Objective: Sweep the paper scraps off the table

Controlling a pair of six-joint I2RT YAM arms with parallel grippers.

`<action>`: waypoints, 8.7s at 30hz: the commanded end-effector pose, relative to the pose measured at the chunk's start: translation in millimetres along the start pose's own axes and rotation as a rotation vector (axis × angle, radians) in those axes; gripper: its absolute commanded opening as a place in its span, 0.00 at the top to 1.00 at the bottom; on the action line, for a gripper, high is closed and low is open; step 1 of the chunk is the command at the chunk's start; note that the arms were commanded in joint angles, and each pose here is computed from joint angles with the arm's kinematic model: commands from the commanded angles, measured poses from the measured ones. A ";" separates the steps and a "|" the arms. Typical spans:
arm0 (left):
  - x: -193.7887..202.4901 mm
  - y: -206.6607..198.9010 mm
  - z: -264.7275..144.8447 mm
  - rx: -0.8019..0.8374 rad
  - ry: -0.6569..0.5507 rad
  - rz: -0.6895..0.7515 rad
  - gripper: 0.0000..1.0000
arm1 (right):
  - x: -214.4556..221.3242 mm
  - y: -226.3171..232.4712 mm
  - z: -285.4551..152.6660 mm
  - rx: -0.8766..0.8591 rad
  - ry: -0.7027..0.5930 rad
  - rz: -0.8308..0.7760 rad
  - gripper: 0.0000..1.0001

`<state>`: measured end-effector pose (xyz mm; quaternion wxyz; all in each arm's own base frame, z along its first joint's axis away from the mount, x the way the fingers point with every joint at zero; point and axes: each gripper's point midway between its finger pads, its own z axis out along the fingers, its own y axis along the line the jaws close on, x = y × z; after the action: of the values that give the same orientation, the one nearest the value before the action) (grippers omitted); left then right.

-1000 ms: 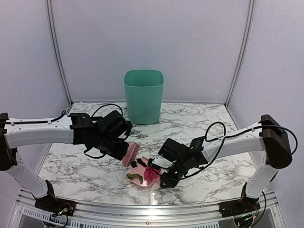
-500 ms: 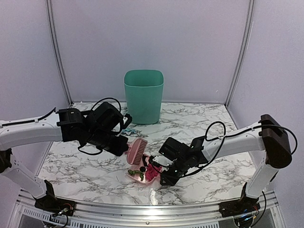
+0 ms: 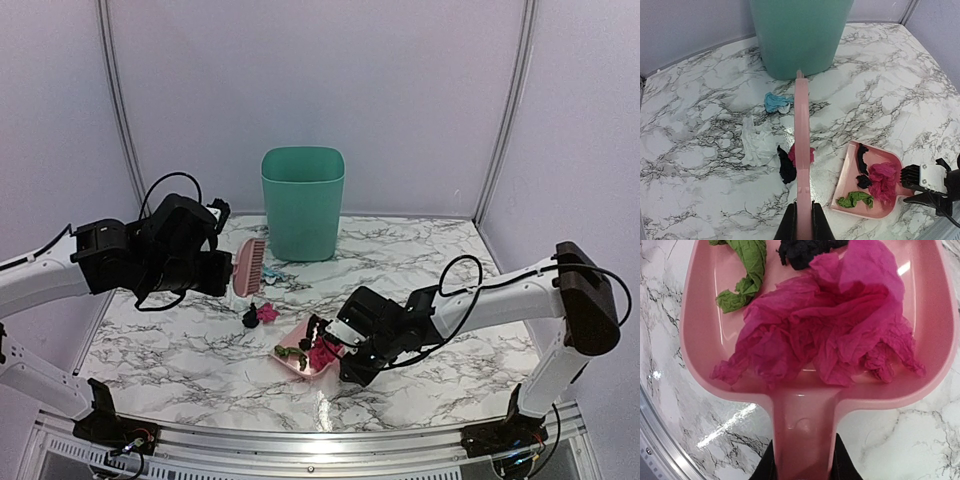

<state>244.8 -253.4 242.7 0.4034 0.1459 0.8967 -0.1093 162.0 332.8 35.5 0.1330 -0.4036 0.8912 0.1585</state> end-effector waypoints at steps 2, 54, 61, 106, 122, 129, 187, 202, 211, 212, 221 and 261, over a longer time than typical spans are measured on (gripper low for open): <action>-12.5 32.3 -3.5 -0.095 -0.065 -0.037 1.00 | -29.0 -7.4 -31.4 0.057 -0.093 0.027 1.00; 1.0 -19.5 91.4 0.233 -0.007 -0.428 1.00 | -393.4 -84.3 -222.7 -0.669 -0.901 0.309 1.00; 14.3 -14.6 101.8 0.199 0.020 -0.429 1.00 | -395.1 -102.5 -210.7 -0.804 -0.899 0.404 1.00; 23.4 -9.2 105.4 0.165 0.045 -0.436 1.00 | -392.7 -78.6 -255.5 -1.086 -0.870 0.488 1.00; 11.5 -8.1 95.2 0.163 0.024 -0.422 1.00 | -348.6 -55.0 -268.4 -0.622 -0.809 0.248 1.00; 6.5 -11.0 92.6 0.175 0.021 -0.416 1.00 | -282.1 -45.0 -245.7 -0.367 -0.686 0.158 1.00; 25.6 129.5 48.7 -0.300 0.141 -0.118 1.00 | -15.9 -24.0 -16.9 -0.017 0.222 0.008 1.00; 59.2 56.4 97.4 -0.047 0.364 -0.067 1.00 | -49.4 -26.4 7.6 -0.022 0.199 -0.091 1.00; 68.4 8.7 85.3 0.105 0.401 -0.035 1.00 | -79.3 -25.1 7.0 -0.064 0.122 -0.146 1.00; 69.9 2.7 84.1 0.125 0.408 -0.030 1.00 | -81.5 -24.8 6.9 -0.068 0.114 -0.150 1.00; 64.4 -24.7 65.6 0.221 0.397 -0.032 1.00 | -81.6 -22.8 7.0 -0.084 0.084 -0.171 1.00; 41.8 152.5 -79.7 -0.298 -0.261 -0.167 1.00 | -250.3 19.0 -91.2 -0.196 -0.386 0.000 1.00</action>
<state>216.3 -94.3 240.4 0.4917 0.0274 0.8696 -0.0351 284.2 456.2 192.1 0.2579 -0.3976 0.8308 0.2919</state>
